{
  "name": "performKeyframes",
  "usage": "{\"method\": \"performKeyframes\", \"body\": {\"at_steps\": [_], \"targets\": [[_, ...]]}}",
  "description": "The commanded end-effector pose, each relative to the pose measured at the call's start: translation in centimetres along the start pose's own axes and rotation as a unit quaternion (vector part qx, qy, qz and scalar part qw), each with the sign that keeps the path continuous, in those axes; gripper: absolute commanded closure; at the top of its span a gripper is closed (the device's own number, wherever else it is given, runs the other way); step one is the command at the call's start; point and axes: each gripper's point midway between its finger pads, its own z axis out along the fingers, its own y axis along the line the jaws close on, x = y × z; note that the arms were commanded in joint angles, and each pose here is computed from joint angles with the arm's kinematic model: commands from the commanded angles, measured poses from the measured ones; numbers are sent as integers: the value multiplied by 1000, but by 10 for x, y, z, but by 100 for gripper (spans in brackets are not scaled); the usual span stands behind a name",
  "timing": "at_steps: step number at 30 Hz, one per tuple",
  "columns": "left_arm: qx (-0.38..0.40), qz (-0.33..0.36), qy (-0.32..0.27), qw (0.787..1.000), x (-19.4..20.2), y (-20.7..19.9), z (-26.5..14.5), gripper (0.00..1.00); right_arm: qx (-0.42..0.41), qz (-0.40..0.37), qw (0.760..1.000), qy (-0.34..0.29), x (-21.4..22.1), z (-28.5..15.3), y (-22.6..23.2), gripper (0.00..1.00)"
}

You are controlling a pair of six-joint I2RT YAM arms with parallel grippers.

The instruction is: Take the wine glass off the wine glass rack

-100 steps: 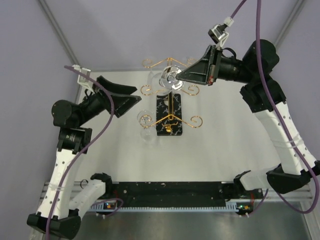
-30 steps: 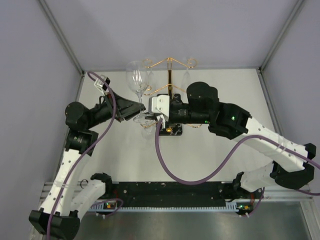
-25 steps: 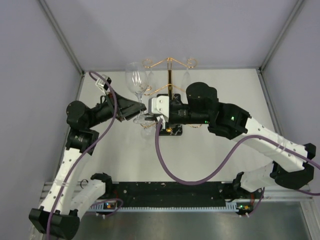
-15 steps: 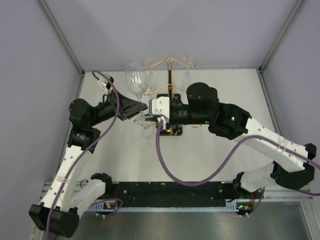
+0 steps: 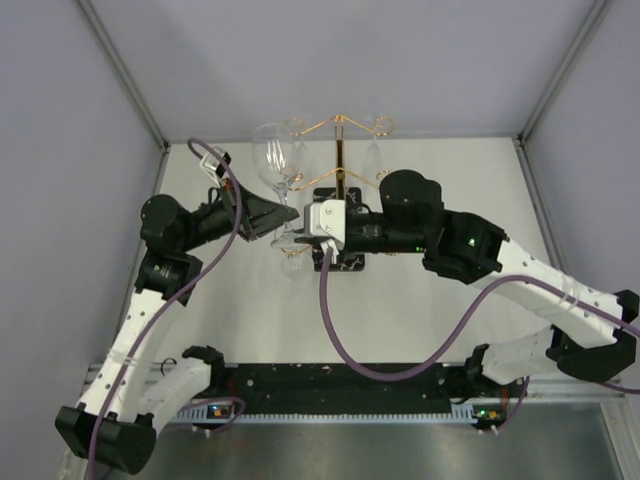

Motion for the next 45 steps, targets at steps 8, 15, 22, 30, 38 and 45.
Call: {"method": "performKeyframes", "body": {"at_steps": [8, 15, 22, 30, 38, 45], "targets": [[33, 111, -17, 993, -11, -31, 4, 100, 8, 62, 997, -48, -23, -33, 14, 39], [42, 163, 1, 986, -7, -38, 6, 100, 72, 117, 989, -56, -25, -78, 8, 29], [61, 259, 55, 962, 17, -40, -3, 100, 134, 248, 959, -29, -33, -115, -7, 32], [103, 383, 103, 912, 68, -48, -37, 100, 143, 346, 927, 0, -52, -130, -14, 39], [138, 448, 147, 871, 115, -32, -71, 100, 99, 399, 912, -5, -87, -114, -19, 41], [149, 416, 190, 877, 138, -6, -80, 100, 55, 423, 904, -14, -104, -111, -9, 41]]}}
